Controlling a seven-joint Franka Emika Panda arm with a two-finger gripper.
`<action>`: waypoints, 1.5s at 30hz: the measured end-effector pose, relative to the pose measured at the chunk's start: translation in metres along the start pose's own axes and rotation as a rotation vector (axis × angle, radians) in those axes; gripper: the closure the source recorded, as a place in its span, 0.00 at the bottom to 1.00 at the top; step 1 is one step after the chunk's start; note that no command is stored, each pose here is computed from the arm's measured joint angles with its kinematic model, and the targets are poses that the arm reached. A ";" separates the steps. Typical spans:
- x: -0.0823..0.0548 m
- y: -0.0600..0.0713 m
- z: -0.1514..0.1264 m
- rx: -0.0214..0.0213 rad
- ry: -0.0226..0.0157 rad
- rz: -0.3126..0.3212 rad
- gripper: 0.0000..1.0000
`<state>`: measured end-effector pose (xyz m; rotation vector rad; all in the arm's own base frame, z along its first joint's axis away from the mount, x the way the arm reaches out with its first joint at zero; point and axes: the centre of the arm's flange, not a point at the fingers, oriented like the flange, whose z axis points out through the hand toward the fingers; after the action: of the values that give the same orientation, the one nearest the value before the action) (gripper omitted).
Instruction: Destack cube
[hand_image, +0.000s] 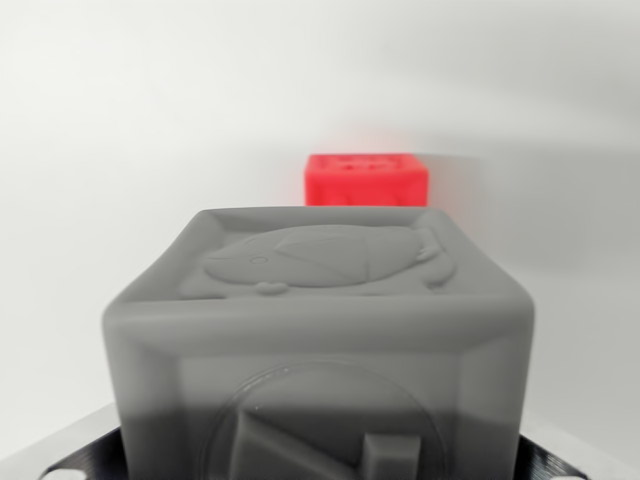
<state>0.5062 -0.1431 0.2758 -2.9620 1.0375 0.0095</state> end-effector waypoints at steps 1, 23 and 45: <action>-0.001 -0.001 0.001 -0.0002 -0.0001 0.001 1.00; -0.029 -0.029 0.010 -0.0004 0.0006 0.020 1.00; -0.057 -0.058 0.020 -0.0013 0.0008 0.039 1.00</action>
<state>0.4975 -0.0621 0.2561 -2.9426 1.0959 0.0091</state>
